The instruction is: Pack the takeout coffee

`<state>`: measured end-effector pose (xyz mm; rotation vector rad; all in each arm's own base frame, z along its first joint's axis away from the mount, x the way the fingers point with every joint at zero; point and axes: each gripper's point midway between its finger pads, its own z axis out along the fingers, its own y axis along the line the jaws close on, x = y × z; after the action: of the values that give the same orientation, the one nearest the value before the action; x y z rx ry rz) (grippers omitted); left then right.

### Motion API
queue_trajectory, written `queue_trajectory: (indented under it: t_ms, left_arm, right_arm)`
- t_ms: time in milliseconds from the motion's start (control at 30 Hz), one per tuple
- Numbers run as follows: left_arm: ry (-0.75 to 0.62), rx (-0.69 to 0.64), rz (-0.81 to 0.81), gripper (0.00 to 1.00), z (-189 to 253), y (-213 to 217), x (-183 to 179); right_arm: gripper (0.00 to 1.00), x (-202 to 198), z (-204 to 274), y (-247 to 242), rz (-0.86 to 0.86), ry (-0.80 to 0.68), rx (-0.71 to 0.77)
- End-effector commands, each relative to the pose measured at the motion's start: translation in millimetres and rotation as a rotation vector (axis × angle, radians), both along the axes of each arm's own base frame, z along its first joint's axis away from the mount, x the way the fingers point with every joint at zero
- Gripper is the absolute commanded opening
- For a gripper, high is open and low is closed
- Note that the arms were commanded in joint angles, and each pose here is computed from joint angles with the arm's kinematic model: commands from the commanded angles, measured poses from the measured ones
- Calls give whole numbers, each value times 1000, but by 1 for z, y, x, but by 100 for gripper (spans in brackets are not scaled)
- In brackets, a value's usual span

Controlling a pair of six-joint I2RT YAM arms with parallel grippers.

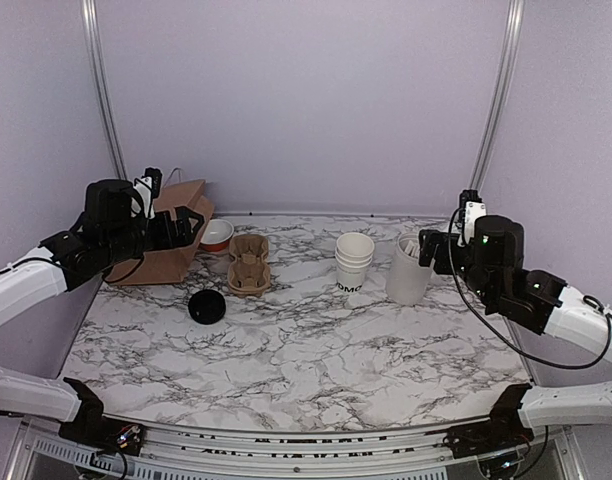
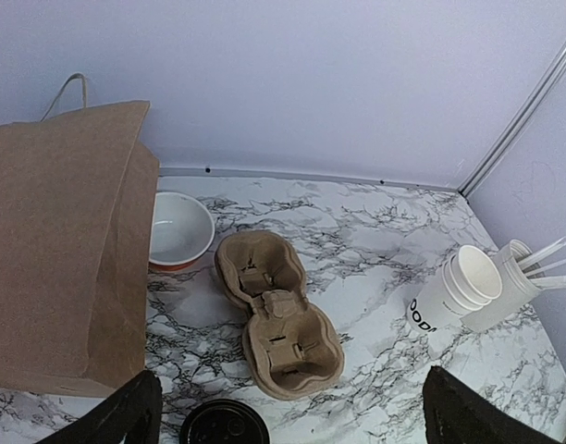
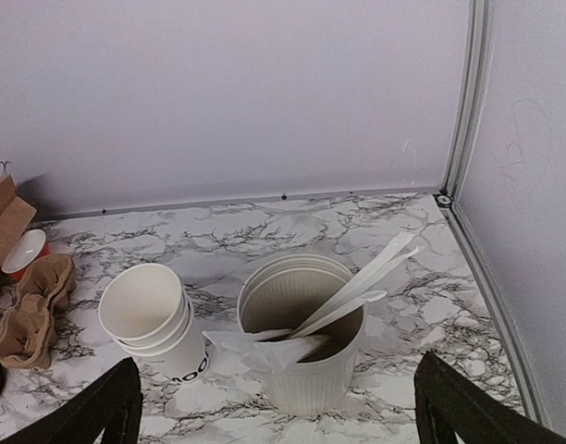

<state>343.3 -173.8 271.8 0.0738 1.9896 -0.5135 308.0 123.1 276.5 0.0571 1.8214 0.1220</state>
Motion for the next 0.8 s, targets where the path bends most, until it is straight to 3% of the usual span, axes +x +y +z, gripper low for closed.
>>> queue_trajectory:
  t_ms: [0,300,767]
  left_arm:
    - [-26,-9,18,99,14,2,5]
    - [-3,2,39,99,7,4,9]
    - [58,6,-91,99,-5,-18,3]
  right_arm:
    - [100,1,21,-3,-11,-29,-6]
    - [100,1,32,1,17,-35,-7]
    - [100,5,29,12,84,52,-79]
